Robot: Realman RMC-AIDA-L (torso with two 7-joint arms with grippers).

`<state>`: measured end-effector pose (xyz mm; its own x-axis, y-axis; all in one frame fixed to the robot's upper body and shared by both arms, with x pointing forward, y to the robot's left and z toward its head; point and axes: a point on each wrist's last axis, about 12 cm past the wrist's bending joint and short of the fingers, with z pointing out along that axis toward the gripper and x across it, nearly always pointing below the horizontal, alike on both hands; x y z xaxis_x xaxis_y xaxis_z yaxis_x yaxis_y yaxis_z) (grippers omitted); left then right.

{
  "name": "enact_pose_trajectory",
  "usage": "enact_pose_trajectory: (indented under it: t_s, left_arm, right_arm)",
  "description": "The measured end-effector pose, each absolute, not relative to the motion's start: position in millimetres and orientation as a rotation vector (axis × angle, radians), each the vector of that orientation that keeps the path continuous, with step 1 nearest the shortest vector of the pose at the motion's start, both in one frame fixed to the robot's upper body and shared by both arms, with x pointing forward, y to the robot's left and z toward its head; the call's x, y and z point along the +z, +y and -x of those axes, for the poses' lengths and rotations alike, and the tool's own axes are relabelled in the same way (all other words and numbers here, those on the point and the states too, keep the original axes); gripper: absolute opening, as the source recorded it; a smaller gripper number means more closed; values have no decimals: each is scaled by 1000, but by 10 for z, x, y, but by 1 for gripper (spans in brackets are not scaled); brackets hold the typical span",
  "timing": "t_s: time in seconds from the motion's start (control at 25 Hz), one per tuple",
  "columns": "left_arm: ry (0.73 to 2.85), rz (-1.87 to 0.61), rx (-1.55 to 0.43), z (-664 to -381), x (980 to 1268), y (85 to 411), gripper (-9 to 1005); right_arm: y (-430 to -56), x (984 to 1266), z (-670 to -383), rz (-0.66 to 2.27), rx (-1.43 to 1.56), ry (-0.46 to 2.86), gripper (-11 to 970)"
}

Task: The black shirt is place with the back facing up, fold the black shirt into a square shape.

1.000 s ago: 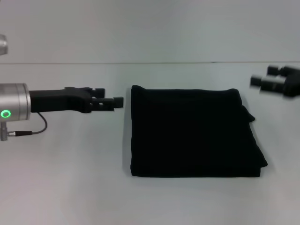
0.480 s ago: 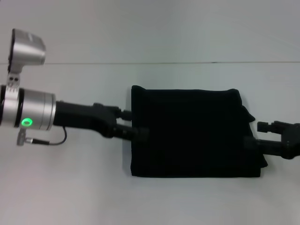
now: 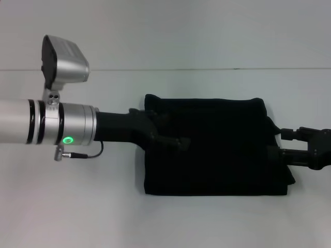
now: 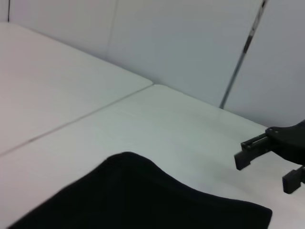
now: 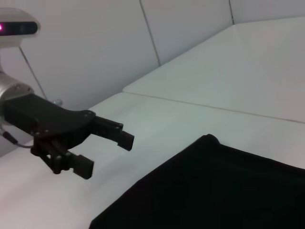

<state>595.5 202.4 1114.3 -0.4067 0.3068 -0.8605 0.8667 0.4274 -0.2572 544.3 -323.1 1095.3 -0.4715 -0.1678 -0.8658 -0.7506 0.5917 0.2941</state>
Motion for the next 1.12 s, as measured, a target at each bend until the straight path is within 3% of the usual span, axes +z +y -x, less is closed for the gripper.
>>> enact_pose_trajectory:
  t_s: [0.44,1.12]
  left_arm:
    - [2089,-981,-979,-5971,11177,1927,952]
    - [2070,-940,-941,-5971,11122,1918,952]
  right_arm:
    - [-3263,10960,-5451,716,861,1982,851]
    - [-3241,10934,-5454,715,854,1982,851]
